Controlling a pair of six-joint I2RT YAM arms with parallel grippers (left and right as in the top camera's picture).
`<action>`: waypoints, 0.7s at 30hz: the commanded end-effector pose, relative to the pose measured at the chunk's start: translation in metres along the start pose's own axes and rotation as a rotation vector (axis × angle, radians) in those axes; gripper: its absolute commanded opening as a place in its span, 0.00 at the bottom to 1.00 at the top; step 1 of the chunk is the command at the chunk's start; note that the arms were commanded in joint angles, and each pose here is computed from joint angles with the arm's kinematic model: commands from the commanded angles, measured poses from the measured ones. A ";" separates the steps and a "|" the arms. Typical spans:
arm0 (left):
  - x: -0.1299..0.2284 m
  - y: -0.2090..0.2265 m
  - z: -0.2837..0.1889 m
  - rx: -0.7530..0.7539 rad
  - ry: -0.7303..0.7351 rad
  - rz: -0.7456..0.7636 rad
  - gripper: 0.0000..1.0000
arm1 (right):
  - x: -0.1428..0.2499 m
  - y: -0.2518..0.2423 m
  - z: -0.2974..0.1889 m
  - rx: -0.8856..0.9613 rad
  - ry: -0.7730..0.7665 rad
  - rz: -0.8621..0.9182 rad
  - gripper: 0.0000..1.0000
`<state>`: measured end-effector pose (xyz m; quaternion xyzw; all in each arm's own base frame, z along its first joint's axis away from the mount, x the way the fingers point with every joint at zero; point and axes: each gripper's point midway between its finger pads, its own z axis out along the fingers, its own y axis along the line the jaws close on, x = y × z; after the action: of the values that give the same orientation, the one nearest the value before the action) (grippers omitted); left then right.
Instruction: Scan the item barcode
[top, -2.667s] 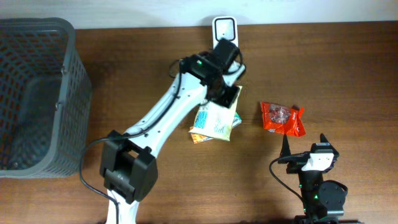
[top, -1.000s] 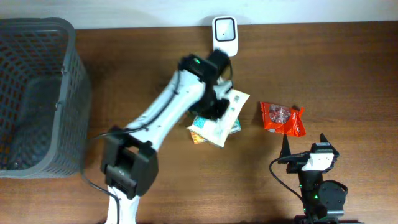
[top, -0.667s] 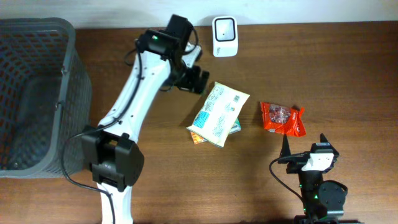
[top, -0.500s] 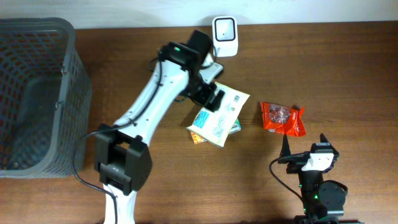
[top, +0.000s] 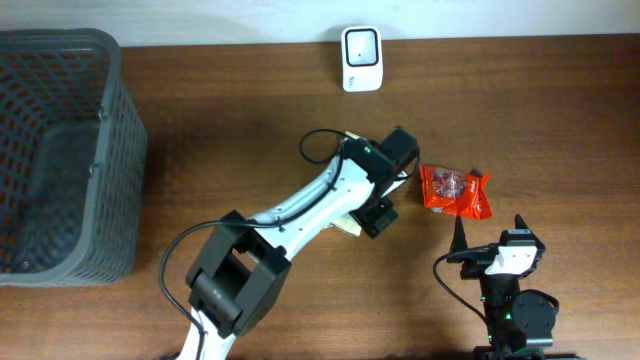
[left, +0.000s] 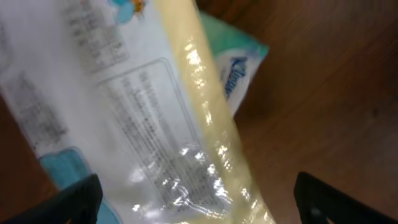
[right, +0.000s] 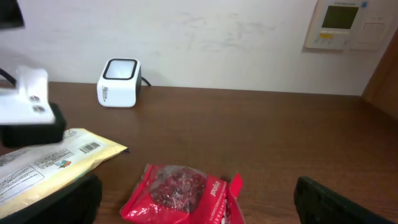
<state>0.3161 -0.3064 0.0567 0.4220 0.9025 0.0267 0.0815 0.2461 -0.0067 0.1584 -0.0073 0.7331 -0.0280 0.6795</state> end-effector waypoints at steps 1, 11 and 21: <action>-0.006 -0.007 0.016 -0.019 -0.039 -0.002 0.95 | 0.004 0.001 0.000 -0.004 0.010 0.001 0.98; 0.010 0.012 0.033 -0.148 -0.003 -0.013 0.78 | 0.004 0.001 0.000 -0.004 0.010 0.001 0.98; -0.009 0.015 0.013 -0.145 -0.059 -0.124 0.00 | 0.004 0.001 0.000 -0.004 0.010 0.001 0.98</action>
<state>0.3294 -0.2950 0.0326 0.3871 0.9088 0.0879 0.1281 0.2461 -0.0067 0.1584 -0.0070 0.7331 -0.0278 0.6795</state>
